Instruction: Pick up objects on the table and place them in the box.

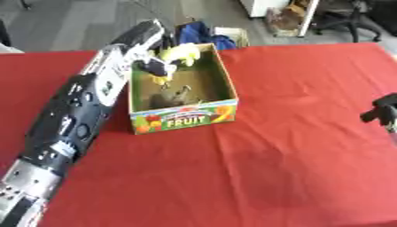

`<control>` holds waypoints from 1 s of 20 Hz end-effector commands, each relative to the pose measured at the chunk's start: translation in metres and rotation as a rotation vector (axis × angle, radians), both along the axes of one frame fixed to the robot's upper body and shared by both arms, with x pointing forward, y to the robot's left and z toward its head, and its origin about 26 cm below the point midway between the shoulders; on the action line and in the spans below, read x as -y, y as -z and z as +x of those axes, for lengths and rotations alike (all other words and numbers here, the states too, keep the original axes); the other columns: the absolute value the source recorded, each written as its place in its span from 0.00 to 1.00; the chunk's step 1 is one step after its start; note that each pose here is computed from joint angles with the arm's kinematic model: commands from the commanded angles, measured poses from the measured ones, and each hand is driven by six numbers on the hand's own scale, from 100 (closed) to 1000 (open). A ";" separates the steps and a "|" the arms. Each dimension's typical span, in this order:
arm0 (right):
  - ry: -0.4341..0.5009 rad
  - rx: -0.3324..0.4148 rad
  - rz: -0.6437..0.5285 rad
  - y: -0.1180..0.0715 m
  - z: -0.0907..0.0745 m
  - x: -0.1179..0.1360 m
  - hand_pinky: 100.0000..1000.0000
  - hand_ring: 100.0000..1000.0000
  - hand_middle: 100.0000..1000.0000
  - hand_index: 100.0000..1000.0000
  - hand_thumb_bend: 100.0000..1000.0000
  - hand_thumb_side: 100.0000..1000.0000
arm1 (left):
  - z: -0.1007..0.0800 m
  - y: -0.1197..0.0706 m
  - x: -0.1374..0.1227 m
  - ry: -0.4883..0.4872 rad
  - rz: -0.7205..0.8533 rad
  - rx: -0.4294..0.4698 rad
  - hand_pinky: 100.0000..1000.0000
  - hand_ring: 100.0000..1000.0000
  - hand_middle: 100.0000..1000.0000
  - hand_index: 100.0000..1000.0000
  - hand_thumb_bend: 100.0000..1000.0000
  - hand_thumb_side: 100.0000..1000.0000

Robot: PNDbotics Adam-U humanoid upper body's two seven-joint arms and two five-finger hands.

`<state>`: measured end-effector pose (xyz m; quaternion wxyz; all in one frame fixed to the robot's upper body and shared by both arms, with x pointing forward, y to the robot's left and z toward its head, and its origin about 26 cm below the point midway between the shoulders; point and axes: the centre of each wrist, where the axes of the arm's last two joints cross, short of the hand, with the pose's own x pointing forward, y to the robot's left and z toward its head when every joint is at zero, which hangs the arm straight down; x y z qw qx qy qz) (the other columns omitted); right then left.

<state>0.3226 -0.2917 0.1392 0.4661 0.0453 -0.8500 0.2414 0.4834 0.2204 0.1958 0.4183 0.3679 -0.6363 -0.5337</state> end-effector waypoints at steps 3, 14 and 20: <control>0.000 0.022 -0.008 -0.007 0.001 0.003 0.61 0.50 0.43 0.60 0.00 0.23 | 0.003 0.000 -0.006 -0.023 -0.022 0.009 0.62 0.57 0.58 0.67 0.48 0.00; 0.016 0.018 -0.008 -0.005 0.000 0.006 0.61 0.50 0.43 0.60 0.00 0.23 | -0.013 -0.030 -0.025 0.001 -0.338 0.087 0.69 0.65 0.65 0.72 0.60 0.44; 0.042 0.017 -0.007 -0.004 -0.002 0.011 0.61 0.50 0.43 0.61 0.00 0.24 | -0.067 -0.073 -0.055 0.099 -0.740 0.206 0.65 0.58 0.58 0.67 0.42 0.31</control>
